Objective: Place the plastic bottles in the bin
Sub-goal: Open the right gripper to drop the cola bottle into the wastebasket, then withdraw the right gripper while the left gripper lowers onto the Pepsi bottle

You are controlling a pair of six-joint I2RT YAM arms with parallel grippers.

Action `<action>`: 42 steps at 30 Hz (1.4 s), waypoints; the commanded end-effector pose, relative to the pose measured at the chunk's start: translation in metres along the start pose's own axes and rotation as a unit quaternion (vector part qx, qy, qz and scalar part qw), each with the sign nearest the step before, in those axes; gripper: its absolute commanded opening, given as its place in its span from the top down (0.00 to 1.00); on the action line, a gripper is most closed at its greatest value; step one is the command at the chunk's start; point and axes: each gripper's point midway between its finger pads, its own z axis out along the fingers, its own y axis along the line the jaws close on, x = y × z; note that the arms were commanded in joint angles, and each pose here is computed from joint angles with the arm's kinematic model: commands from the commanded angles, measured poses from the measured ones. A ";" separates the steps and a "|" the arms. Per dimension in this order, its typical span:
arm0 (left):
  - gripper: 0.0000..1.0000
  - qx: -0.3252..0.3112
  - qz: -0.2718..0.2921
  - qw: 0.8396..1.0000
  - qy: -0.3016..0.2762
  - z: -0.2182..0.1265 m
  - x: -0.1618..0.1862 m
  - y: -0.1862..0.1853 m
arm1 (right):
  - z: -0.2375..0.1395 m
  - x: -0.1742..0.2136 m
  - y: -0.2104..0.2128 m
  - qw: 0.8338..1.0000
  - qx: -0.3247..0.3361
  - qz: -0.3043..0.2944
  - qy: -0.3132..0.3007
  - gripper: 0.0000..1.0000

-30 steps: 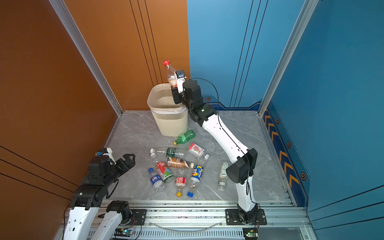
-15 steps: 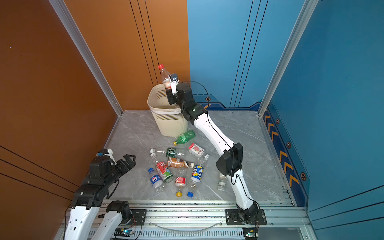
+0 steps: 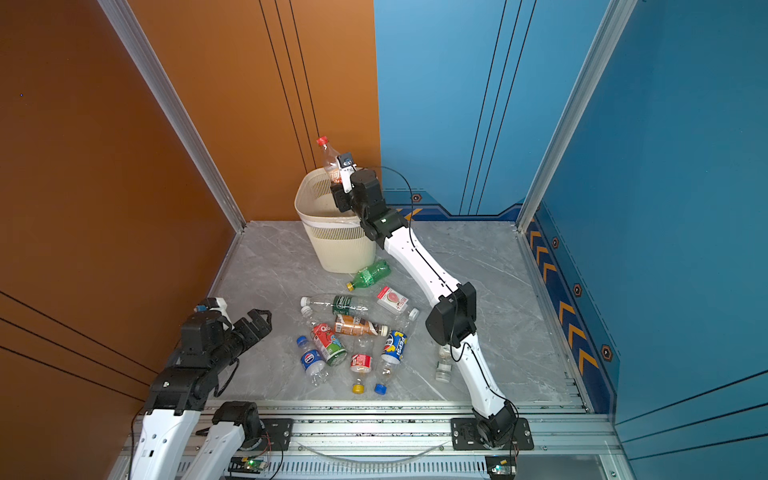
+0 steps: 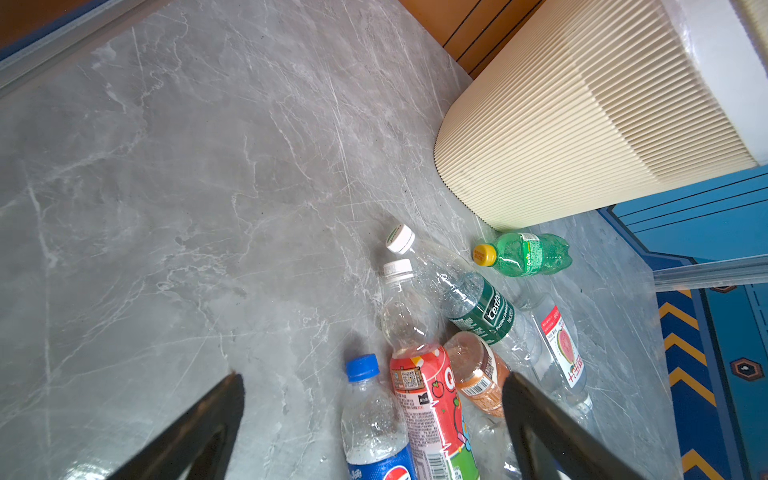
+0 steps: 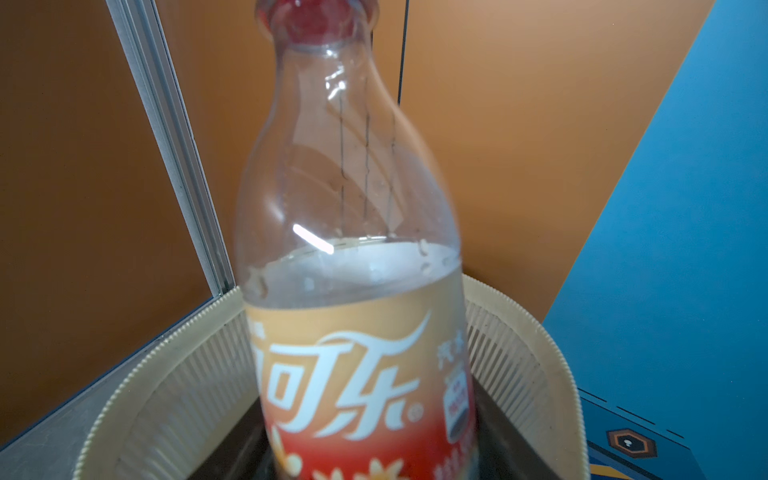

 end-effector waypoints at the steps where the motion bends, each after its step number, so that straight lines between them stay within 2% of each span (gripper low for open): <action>1: 0.02 -0.004 -0.006 1.000 0.016 0.005 0.007 0.004 | -0.001 -0.005 -0.003 1.000 -0.001 -0.012 -0.001 0.26; 4: 0.03 -0.004 -0.007 1.000 0.017 0.007 0.007 0.004 | -0.006 -0.017 -0.006 1.000 0.005 -0.013 -0.013 0.12; 7: 0.02 -0.004 -0.009 1.000 0.023 0.009 0.008 0.003 | -0.023 -0.048 -0.009 0.999 0.009 -0.007 -0.044 0.02; 14: 0.03 0.002 -0.016 0.999 0.033 0.011 0.012 0.002 | -0.086 -0.130 -0.013 0.993 0.018 0.014 -0.117 0.00; 17: 0.02 0.008 -0.020 0.999 0.042 0.012 0.016 0.000 | -0.110 -0.142 -0.014 0.993 0.010 0.038 -0.112 0.00; 19: 0.02 0.012 -0.021 0.999 0.049 0.013 0.019 0.000 | -0.144 -0.157 -0.021 0.991 0.010 0.058 -0.121 0.00; 22: 0.02 0.020 -0.024 0.998 0.060 0.013 0.024 -0.002 | -0.172 -0.135 -0.027 0.992 0.012 0.077 -0.097 0.01; 25: 0.02 0.025 -0.033 0.996 0.077 0.013 0.031 -0.003 | -0.201 -0.091 -0.038 0.993 0.028 0.103 -0.055 0.00; 28: 0.01 0.033 -0.046 0.993 0.102 0.016 0.043 -0.004 | -0.231 -0.028 -0.047 0.991 0.048 0.129 0.005 0.00; 33: 0.02 0.036 -0.065 0.987 0.139 0.020 0.065 -0.001 | -0.277 0.076 -0.062 0.972 0.097 0.179 0.118 0.01; 35: 0.03 0.034 -0.064 0.986 0.147 0.020 0.070 -0.001 | -0.291 0.103 -0.066 0.963 0.111 0.199 0.147 0.00; 38: 0.04 0.029 -0.059 0.985 0.162 0.021 0.079 -0.002 | -0.304 0.137 -0.071 0.949 0.128 0.221 0.183 0.00; 42: 0.08 0.019 -0.039 0.982 0.186 0.023 0.098 -0.003 | -0.312 0.159 -0.077 0.939 0.143 0.236 0.205 0.00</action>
